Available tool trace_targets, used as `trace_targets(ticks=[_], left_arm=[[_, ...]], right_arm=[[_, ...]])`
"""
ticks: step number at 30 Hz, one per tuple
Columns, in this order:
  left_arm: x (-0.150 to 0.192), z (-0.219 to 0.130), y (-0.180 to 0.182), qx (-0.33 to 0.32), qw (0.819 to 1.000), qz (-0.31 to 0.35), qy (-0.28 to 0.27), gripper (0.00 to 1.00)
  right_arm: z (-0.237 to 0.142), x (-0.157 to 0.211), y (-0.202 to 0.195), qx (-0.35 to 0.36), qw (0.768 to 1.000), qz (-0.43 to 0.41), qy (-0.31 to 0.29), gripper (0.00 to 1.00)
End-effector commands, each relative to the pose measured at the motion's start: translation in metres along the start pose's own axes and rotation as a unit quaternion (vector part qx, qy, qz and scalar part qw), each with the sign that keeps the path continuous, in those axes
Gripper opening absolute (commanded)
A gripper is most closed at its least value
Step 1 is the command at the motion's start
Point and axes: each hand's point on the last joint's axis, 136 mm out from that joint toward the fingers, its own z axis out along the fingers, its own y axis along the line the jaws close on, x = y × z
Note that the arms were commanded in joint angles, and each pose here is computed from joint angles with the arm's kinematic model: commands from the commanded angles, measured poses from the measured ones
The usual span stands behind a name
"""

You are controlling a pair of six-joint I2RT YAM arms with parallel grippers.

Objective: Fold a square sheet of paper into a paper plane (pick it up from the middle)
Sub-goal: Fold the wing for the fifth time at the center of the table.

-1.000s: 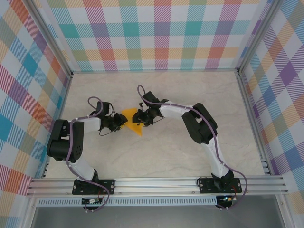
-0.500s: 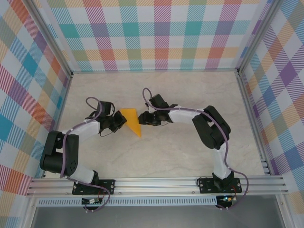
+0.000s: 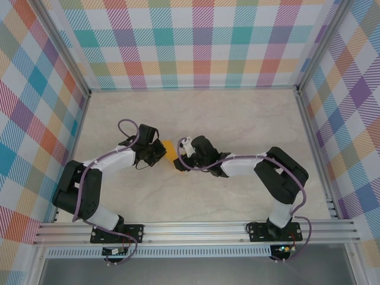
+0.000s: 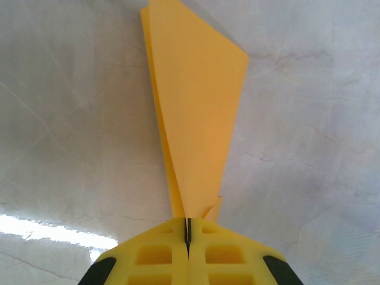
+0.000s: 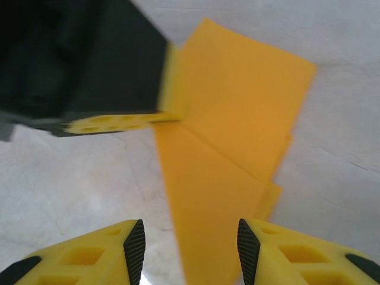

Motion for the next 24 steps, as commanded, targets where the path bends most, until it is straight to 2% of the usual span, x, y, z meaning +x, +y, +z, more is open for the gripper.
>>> trace_targets(ticks=[1, 5, 13, 19, 24], left_arm=[[0.0, 0.001, -0.003, -0.013, 1.0, -0.019, -0.004, 0.0], [0.006, 0.002, 0.001, -0.028, 0.999, -0.028, 0.009, 0.0], [0.008, 0.001, -0.001, -0.031, 0.999, -0.038, 0.015, 0.0], [0.009, 0.0, -0.004, -0.028, 0.998, -0.043, 0.02, 0.0], [0.011, 0.001, -0.005, -0.023, 0.998, -0.056, 0.027, 0.0]], right_arm=[[0.001, -0.02, 0.006, 0.0, 0.995, -0.072, -0.068, 0.46], [0.012, -0.006, 0.011, 0.013, 0.991, -0.113, -0.064, 0.44], [0.023, -0.01, 0.02, 0.013, 0.983, -0.159, -0.086, 0.4], [0.035, -0.006, 0.018, 0.019, 0.982, -0.17, -0.079, 0.36], [0.043, -0.015, 0.016, 0.027, 0.979, -0.176, -0.097, 0.35]])
